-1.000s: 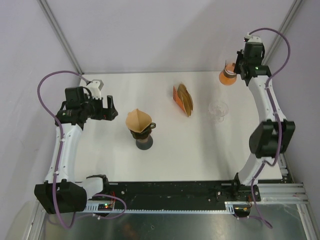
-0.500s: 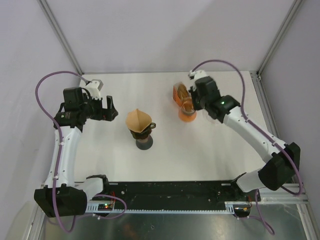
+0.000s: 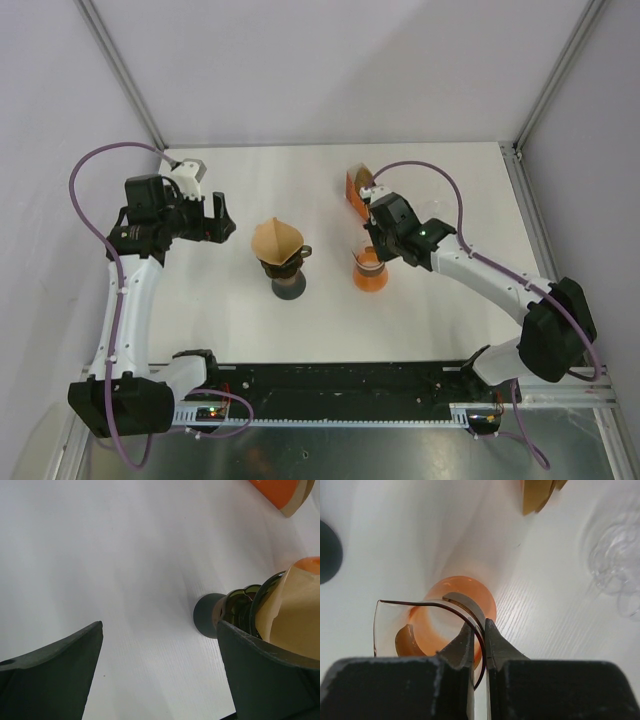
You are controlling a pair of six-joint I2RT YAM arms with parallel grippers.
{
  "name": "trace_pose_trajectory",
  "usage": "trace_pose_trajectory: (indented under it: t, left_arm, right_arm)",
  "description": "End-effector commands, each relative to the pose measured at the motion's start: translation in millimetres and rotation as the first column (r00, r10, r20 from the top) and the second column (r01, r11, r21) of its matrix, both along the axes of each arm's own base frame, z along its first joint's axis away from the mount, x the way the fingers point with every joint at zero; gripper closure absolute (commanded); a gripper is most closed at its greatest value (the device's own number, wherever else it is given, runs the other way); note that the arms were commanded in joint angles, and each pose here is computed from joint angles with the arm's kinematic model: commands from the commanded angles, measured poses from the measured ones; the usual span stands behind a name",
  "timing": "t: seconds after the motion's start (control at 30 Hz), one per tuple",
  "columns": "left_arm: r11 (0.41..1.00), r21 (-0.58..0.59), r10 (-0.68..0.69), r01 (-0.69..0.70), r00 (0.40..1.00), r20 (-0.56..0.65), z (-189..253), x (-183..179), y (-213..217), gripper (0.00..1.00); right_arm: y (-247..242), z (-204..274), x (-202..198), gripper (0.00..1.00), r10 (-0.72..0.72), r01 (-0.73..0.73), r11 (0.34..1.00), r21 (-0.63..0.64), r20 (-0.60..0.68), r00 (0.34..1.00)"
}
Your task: Place the coffee filter in the dripper
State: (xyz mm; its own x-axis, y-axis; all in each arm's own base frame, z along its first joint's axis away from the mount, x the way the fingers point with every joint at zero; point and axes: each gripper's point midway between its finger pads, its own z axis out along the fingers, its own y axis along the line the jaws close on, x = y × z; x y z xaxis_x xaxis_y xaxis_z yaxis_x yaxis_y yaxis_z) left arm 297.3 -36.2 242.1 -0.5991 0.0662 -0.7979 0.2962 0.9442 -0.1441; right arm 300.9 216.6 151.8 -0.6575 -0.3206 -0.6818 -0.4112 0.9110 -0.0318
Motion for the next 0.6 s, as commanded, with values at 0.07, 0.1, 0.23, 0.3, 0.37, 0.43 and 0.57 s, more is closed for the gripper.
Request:
trace_pose_trajectory:
  t: [0.07, 0.1, 0.23, 0.3, 0.37, 0.43, 0.57]
  left_arm:
    - [1.0, 0.003, -0.019, 0.019, 0.999, 0.048, 13, 2, 0, 0.0]
    - [1.0, 0.004, -0.02, 0.019, 0.999, 0.049, 13, 2, 0, 0.0]
    - [1.0, 0.006, -0.019, 0.019, 0.999, 0.049, 13, 1, 0, 0.0]
    - [1.0, 0.006, -0.018, 0.018, 0.999, 0.044, 11, 1, 0, 0.0]
    - [1.0, 0.009, -0.016, 0.015, 0.999, 0.044, 11, 2, 1, 0.0]
    - [1.0, 0.011, -0.013, 0.013, 0.999, 0.047, 13, 4, 2, 0.0]
    - [1.0, 0.008, -0.016, 0.016, 0.999, 0.047, 12, 2, 1, 0.0]
  right_arm:
    - [19, 3, 1, 1.0, 0.011, -0.012, 0.988, 0.157, 0.006, 1.0]
    - [19, 0, -1, 1.0, 0.011, -0.01, 0.987, 0.161, -0.004, 1.0]
    - [18, -12, -4, 1.0, 0.013, -0.007, 0.987, 0.159, -0.032, 0.999]
    - [17, -18, -5, 1.0, 0.009, -0.003, 0.989, 0.148, -0.043, 0.999]
    - [16, -22, -6, 0.98, 0.014, -0.006, 0.99, 0.14, -0.055, 0.998]
    - [17, -22, -7, 0.88, 0.02, -0.012, 0.99, 0.14, -0.056, 0.998]
    - [15, -10, -7, 0.69, 0.023, -0.018, 0.987, 0.158, -0.031, 0.999]
